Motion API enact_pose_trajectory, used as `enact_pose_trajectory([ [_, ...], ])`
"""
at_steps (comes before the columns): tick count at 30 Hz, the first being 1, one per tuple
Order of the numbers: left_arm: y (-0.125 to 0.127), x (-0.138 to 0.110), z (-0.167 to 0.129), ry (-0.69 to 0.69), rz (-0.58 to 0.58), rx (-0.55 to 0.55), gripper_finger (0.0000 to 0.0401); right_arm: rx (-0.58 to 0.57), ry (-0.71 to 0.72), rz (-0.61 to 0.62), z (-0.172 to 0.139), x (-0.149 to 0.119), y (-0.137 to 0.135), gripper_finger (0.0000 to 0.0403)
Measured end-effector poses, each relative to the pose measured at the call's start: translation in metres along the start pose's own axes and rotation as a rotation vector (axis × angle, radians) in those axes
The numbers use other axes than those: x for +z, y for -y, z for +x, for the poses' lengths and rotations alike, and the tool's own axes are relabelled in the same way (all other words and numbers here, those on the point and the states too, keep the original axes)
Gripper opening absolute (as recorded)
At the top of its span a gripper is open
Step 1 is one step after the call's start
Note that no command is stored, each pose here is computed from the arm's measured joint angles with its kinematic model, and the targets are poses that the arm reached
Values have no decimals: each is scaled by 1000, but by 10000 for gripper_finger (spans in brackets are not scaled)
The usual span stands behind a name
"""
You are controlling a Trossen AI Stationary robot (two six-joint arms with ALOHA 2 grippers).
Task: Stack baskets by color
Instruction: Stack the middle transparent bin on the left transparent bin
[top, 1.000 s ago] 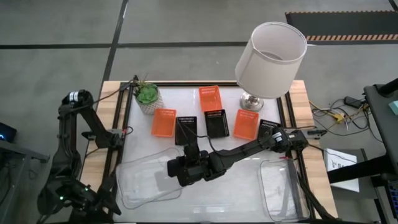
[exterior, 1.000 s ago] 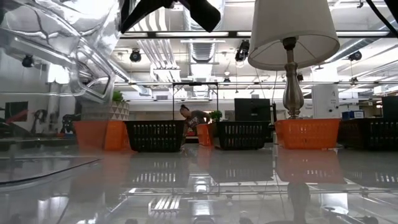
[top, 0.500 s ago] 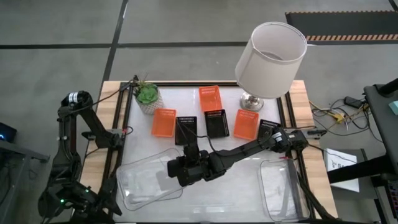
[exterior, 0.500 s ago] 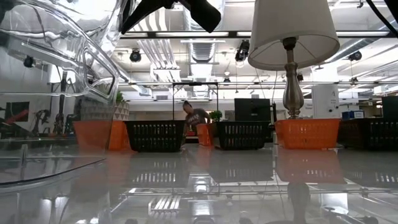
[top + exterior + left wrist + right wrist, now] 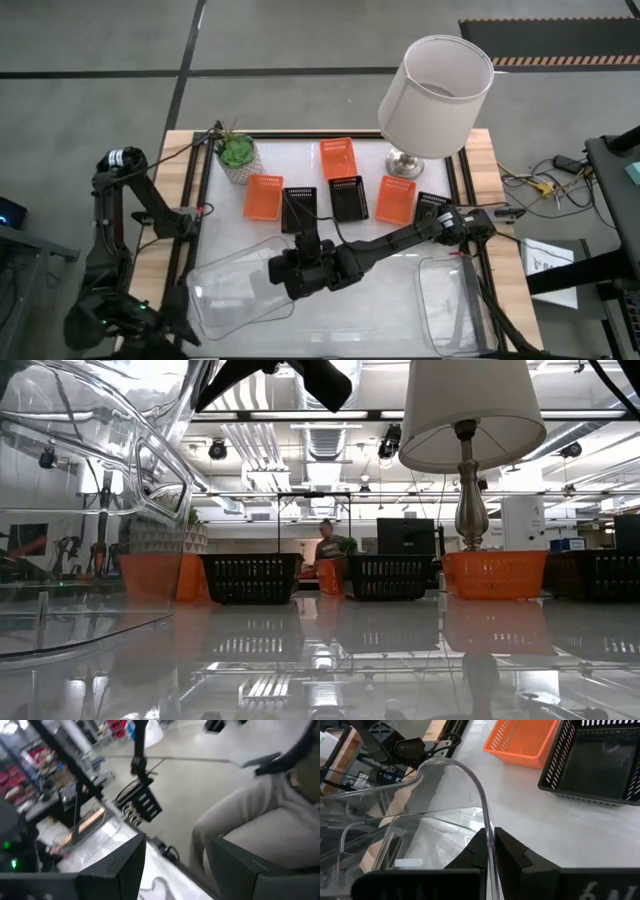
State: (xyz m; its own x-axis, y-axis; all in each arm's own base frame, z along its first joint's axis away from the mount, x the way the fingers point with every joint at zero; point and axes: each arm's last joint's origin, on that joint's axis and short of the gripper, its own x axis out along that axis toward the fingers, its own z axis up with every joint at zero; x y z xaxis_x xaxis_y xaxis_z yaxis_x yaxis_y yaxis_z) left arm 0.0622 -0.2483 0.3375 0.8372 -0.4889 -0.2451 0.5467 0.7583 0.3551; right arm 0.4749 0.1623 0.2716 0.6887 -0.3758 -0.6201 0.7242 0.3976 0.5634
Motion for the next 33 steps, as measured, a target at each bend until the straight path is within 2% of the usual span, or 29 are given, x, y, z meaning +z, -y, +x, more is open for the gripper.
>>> enact_pose_trajectory([
  [4,-8,0,13,-25,-95,45,191,2,0,9,0,0,0,13],
  [8,-13,4,20,-30,-126,48,191,1,1,2,0,0,0,13],
  [11,-15,7,19,-35,-124,48,191,3,-4,-23,0,-1,0,13],
  [18,-14,-4,18,-105,-132,45,191,7,-19,-43,-1,-2,-1,13],
  [26,-8,-12,23,-152,-133,48,191,9,-50,-13,-1,-2,0,31],
  [33,-8,-14,23,-171,-115,49,191,13,-67,-24,-1,-3,-1,20],
])
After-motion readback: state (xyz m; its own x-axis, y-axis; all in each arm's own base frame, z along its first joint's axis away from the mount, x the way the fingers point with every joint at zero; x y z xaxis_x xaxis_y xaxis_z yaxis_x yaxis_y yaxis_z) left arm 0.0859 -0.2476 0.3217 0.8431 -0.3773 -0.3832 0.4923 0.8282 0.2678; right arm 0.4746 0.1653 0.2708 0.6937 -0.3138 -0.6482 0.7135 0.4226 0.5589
